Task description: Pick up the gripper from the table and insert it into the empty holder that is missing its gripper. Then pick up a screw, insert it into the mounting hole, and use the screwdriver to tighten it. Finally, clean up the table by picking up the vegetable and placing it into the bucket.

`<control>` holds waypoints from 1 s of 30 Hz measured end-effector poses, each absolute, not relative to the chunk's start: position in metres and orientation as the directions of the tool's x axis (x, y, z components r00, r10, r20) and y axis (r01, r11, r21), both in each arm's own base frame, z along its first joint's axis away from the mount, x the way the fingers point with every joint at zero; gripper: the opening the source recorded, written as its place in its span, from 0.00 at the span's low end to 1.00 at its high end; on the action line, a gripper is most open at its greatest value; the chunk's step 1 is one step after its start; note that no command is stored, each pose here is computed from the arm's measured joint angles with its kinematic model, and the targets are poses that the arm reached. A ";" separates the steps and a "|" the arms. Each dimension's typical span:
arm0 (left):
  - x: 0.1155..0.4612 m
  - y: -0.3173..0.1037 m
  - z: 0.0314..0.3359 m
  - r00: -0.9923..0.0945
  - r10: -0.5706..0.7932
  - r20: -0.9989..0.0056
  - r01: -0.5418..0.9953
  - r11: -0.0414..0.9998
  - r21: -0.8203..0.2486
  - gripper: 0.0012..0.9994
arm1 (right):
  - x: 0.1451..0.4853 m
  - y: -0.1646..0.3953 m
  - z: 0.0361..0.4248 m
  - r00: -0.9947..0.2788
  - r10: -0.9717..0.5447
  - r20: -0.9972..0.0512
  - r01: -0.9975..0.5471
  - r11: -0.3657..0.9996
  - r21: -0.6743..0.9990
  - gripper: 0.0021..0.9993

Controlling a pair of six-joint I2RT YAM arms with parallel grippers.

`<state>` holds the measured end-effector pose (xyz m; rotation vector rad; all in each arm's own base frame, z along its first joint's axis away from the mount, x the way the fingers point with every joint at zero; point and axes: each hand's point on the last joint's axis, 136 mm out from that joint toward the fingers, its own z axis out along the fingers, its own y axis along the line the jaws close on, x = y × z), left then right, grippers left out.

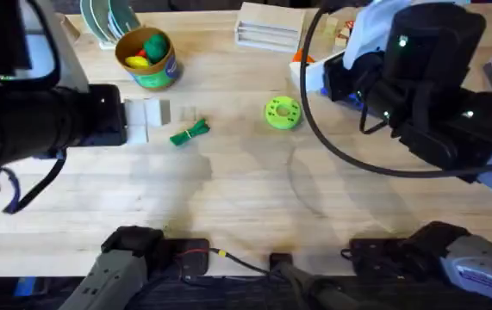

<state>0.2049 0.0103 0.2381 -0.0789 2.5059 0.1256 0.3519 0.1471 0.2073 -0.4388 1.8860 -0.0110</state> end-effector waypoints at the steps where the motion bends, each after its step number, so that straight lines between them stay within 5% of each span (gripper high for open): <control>1: 0.207 0.012 0.235 -0.815 -0.026 -0.579 -0.090 0.993 0.082 0.99 | 0.352 0.147 0.207 -0.288 -0.305 -0.908 -0.294 0.930 -0.219 0.99; 13: 0.230 0.031 0.182 -0.897 -0.080 -0.435 -0.151 0.979 0.133 0.99 | 0.351 0.146 0.204 -0.299 -0.311 -0.902 -0.297 0.929 -0.222 0.99; 30: 0.246 0.073 0.156 -0.874 -0.216 -0.436 -0.301 0.944 0.135 0.99 | 0.347 0.144 0.193 -0.337 -0.333 -0.881 -0.306 0.923 -0.232 0.99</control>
